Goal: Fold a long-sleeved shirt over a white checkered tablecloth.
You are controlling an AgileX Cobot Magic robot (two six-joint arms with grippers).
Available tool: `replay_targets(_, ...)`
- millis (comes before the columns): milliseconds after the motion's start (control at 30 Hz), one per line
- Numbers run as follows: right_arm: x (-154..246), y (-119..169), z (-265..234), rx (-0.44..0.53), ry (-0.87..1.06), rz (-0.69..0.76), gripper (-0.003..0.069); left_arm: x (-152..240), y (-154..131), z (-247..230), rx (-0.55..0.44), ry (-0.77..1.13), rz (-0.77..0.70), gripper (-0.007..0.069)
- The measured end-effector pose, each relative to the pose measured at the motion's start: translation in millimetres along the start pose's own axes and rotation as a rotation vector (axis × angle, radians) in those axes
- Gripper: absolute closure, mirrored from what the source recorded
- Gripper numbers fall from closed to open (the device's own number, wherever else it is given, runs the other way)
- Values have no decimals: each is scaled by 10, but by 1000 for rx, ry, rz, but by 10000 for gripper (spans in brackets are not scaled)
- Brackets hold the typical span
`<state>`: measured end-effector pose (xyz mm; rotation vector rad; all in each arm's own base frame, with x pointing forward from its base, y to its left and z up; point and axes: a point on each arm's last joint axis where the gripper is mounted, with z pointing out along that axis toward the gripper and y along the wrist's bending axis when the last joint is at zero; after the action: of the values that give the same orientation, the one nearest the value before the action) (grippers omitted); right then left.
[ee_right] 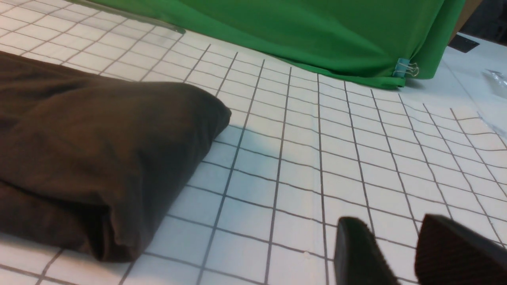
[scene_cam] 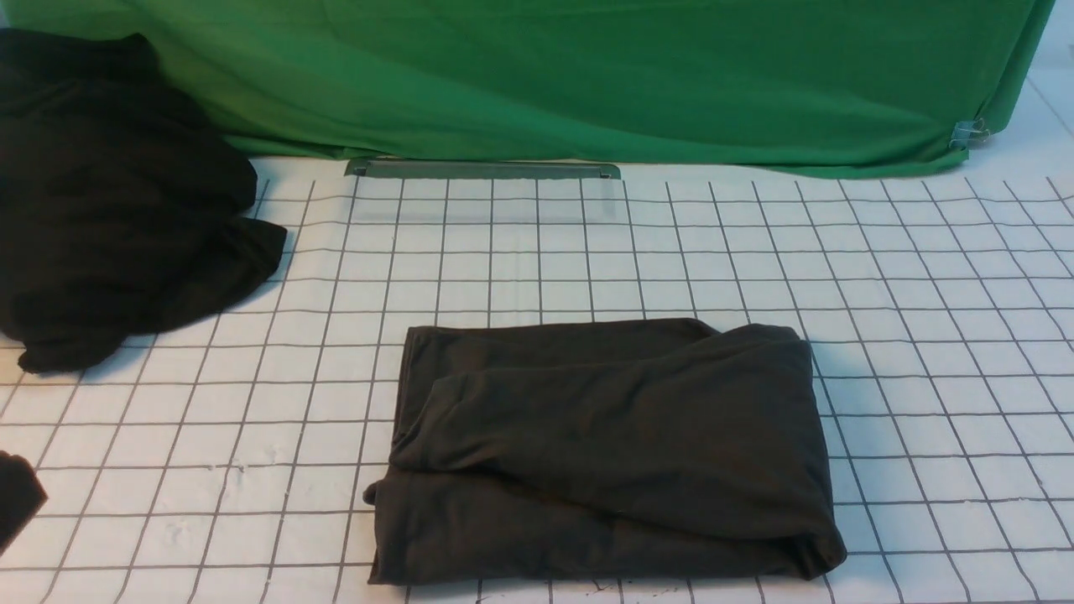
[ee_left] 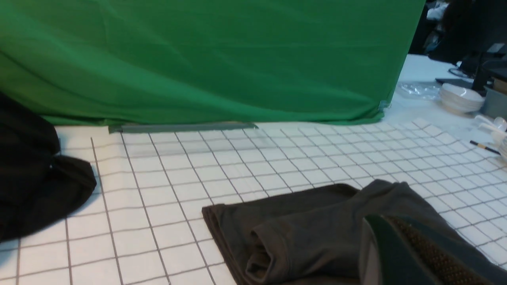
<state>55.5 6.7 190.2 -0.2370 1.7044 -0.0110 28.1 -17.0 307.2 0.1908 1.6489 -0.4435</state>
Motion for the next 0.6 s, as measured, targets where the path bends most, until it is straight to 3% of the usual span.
replay_targets(367,0,0,0,0,0,0,421,97,49,86,-21,-40,32,624)
replay_targets(600,0,0,0,0,0,0,421,592,247,264,-159,-147,91,622)
